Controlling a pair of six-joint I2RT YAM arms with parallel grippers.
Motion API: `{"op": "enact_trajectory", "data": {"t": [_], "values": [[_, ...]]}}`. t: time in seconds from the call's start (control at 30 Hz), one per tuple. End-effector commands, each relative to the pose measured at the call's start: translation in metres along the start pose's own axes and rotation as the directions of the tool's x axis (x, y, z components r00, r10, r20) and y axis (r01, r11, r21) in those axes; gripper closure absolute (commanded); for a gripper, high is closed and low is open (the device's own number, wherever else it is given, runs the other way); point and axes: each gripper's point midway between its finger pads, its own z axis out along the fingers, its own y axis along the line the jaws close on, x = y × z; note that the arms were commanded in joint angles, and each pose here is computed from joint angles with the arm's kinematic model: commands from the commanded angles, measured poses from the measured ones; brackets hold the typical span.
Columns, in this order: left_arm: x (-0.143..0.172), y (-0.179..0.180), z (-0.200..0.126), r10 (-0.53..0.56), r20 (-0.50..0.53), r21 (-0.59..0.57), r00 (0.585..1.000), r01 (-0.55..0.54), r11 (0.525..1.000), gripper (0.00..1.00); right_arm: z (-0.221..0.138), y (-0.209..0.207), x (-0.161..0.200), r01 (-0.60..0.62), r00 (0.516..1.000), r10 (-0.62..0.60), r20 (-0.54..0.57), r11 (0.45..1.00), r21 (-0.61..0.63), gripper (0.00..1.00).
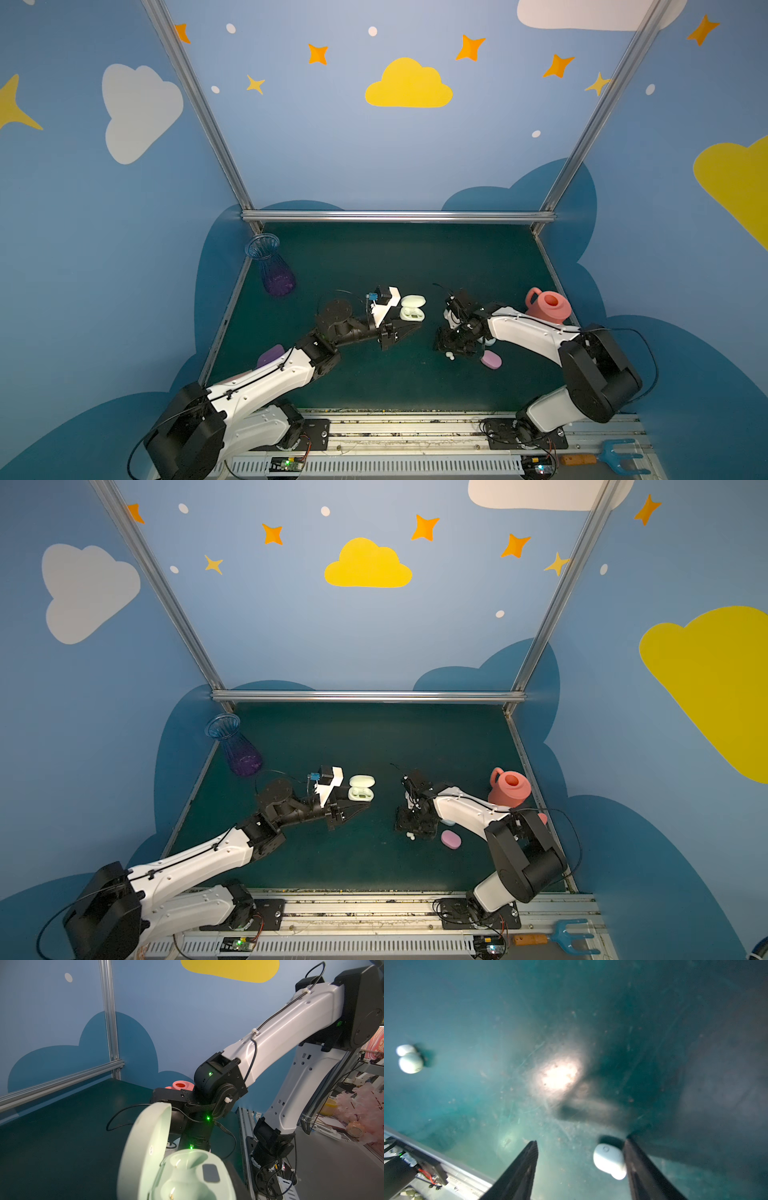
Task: Insert wireless bluetooth earbuds into charging case
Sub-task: Move a wireless bluetooth earbud to the bottom-center of the table.
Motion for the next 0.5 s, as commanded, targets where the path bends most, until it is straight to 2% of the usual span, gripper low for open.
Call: {"op": "enact_trajectory", "data": {"t": [0.0,0.47], "values": [[-0.009,-0.001,-0.002,0.028,0.026,0.001,0.999,-0.028,1.000,0.97,-0.008,0.005,0.010,-0.005,1.000,0.005,-0.015,1.000,-0.018,0.35],[-0.009,-0.002,-0.003,0.026,0.027,0.000,0.999,-0.026,1.000,0.97,-0.014,0.020,0.026,0.020,0.999,-0.021,-0.036,0.999,-0.028,0.35]]}}
